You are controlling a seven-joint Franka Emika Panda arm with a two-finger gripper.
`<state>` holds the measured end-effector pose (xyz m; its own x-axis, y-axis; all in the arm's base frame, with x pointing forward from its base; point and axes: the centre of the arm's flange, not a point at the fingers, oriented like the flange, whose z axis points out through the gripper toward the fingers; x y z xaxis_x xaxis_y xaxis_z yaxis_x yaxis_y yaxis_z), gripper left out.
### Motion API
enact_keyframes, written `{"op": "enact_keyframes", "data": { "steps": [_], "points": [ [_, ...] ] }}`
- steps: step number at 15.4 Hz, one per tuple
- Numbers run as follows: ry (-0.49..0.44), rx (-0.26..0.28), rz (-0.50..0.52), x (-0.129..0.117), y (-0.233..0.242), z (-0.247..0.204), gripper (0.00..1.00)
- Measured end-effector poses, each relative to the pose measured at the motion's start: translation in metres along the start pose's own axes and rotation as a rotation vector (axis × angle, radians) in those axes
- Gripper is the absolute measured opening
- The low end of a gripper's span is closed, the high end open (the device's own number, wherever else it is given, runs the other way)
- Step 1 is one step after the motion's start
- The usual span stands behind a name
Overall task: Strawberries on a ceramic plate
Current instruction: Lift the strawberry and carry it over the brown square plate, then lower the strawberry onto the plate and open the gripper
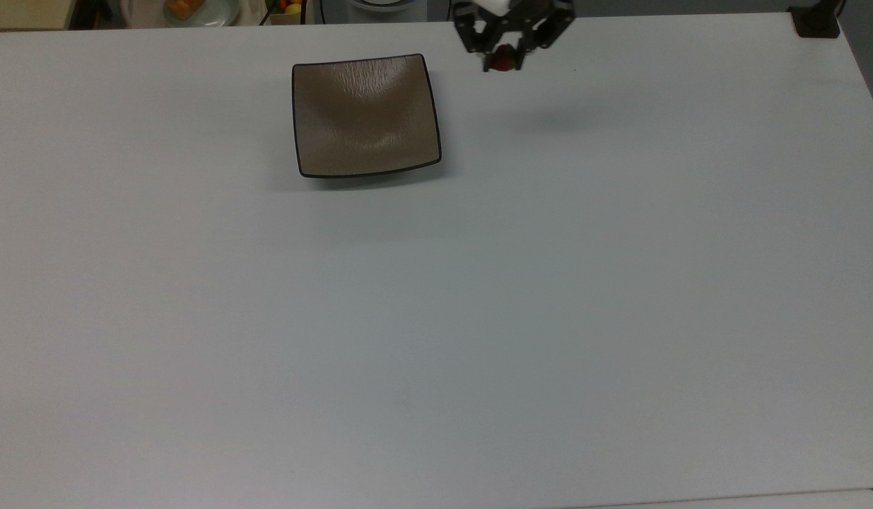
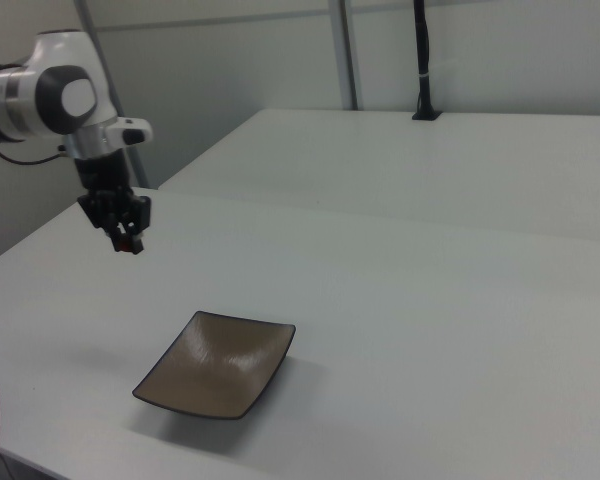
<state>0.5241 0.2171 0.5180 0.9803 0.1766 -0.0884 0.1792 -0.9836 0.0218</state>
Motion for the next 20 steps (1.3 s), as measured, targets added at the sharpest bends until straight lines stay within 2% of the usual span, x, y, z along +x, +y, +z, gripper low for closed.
{"op": "enact_keyframes", "data": {
  "steps": [6,10,15,20],
  "points": [
    [-0.083,0.013,-0.060,0.000,0.079,0.007,0.38],
    [-0.157,0.023,-0.065,-0.001,0.114,0.043,0.38],
    [-0.274,0.033,-0.071,0.006,0.125,0.113,0.38],
    [-0.265,0.035,-0.072,0.009,0.128,0.160,0.38]
  ]
}}
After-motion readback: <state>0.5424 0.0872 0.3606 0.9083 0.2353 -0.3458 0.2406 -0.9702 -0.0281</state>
